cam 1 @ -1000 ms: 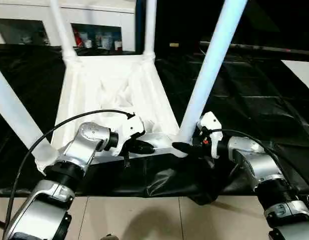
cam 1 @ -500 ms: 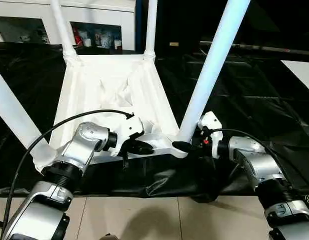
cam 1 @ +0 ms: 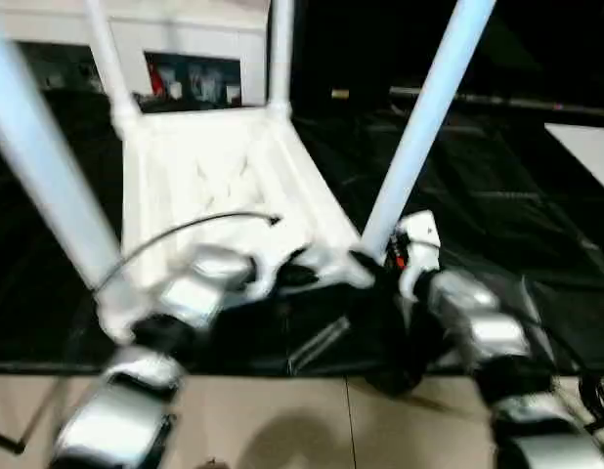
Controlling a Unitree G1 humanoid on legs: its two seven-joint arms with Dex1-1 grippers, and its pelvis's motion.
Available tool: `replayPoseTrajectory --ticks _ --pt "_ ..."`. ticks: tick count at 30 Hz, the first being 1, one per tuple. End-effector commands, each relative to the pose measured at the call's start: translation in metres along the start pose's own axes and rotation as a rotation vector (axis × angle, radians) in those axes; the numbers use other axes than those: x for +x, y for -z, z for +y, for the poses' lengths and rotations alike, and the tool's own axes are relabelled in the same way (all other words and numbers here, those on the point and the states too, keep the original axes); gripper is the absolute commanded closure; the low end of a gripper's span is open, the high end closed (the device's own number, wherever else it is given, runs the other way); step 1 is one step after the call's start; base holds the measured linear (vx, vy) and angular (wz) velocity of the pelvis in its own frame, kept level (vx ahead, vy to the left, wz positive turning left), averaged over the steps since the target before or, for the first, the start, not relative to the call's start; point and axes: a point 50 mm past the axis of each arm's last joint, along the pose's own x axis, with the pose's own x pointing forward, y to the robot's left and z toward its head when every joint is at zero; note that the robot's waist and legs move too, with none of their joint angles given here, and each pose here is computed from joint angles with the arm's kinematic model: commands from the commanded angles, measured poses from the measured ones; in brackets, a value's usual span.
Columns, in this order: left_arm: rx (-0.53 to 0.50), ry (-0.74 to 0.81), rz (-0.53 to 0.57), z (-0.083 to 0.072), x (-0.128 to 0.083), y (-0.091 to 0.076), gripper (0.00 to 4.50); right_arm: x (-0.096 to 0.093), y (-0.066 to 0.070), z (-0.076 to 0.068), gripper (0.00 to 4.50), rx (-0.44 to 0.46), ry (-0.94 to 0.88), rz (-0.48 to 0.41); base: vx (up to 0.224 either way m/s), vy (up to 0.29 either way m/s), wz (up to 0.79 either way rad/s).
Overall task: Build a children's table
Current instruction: Rotate leg to tighten
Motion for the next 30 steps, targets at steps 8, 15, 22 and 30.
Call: replayPoseTrajectory --ticks 8,15,22,30 --pt "-0.010 -0.064 0.082 -0.013 0.023 0.006 4.50 0.014 0.021 0.022 1.62 -0.001 0.063 0.101 0.000 0.000 0.00" --pt "0.025 -0.066 0.081 -0.005 0.016 0.008 4.50 0.014 0.004 0.016 0.81 0.017 0.041 0.013 0.000 0.000 0.00" --pt "0.082 0.062 0.071 0.005 -0.008 0.017 4.50 -0.014 -0.012 -0.009 0.69 -0.205 -0.252 0.016 0.000 0.000 0.00" --pt "0.120 0.316 0.055 -0.002 -0.032 0.024 4.50 -0.039 -0.018 -0.025 0.69 -0.305 -0.423 0.063 0.000 0.000 0.00"
